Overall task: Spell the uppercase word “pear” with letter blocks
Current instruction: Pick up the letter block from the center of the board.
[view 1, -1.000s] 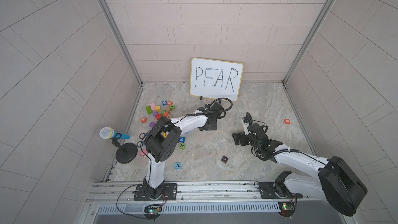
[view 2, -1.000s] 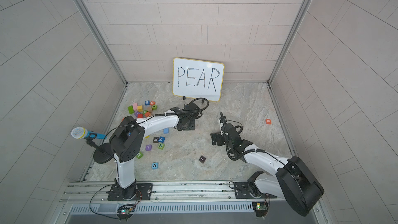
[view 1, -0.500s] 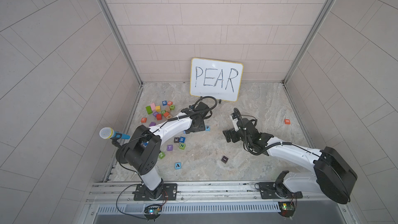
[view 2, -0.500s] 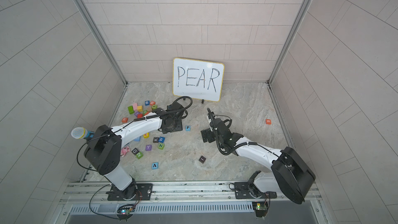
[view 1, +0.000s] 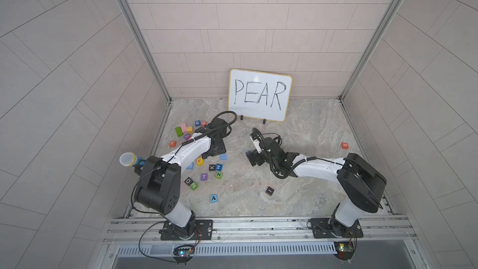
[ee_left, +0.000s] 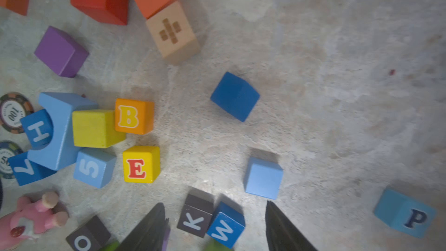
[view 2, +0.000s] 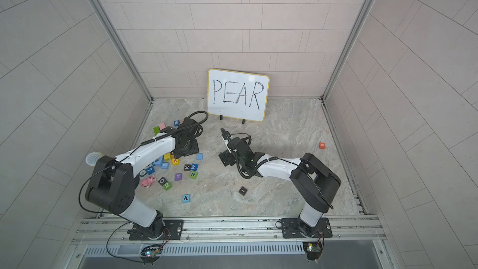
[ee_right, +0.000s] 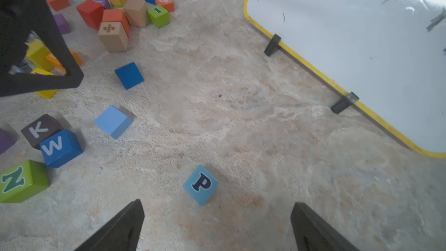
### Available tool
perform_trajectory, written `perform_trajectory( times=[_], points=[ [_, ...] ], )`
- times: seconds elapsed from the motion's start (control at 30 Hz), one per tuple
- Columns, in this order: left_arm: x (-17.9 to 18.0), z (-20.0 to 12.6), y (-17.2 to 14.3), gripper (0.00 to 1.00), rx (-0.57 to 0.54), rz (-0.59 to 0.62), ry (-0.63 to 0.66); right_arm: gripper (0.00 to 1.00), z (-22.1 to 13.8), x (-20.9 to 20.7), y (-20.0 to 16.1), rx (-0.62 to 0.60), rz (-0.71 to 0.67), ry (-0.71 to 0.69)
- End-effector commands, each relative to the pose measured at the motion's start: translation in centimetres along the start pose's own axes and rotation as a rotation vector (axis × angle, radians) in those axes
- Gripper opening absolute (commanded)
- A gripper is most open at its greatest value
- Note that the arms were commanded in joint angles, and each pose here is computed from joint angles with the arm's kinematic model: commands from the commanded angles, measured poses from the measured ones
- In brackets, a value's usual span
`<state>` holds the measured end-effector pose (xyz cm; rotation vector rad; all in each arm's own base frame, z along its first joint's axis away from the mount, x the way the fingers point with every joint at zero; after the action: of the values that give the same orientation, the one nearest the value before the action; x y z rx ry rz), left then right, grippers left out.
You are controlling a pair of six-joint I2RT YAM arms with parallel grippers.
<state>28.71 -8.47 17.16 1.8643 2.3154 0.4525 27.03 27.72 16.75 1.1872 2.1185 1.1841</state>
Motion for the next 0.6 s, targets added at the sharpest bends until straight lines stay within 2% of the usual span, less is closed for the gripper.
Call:
perform_trajectory(
  times=[0.0,0.13,0.3,0.5,0.57],
  points=[
    [1.5,0.3,-0.3,0.69,0.034,0.016,0.033,1.00,0.7,2.1,0.7,-0.073,-0.124,0.108],
    [3.0,1.2,-0.2,0.69,0.062,-0.018,0.056,1.00,1.3,3.5,1.3,-0.079,-0.164,0.196],
    [4.8,2.1,0.3,0.71,0.079,-0.054,0.050,1.00,1.4,4.2,1.5,-0.078,-0.166,0.231],
    [5.4,3.1,0.7,0.71,0.085,-0.087,-0.057,1.00,1.0,4.2,1.1,-0.086,-0.132,0.249],
    [5.4,3.6,0.6,0.70,0.101,-0.086,-0.050,1.00,0.9,4.2,0.9,-0.085,-0.120,0.259]
  ],
)
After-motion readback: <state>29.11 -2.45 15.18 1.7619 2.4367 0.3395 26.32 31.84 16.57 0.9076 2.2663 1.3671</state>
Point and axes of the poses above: each gripper's point midway between its finger pads, its own z axis out along the fingers, its own x axis along the line the jaws close on, y = z × x, the point moved 10 cm from there along -z, back along the fingers, and after that the axes turned 7 degrees about z, right-handed, at the moved point
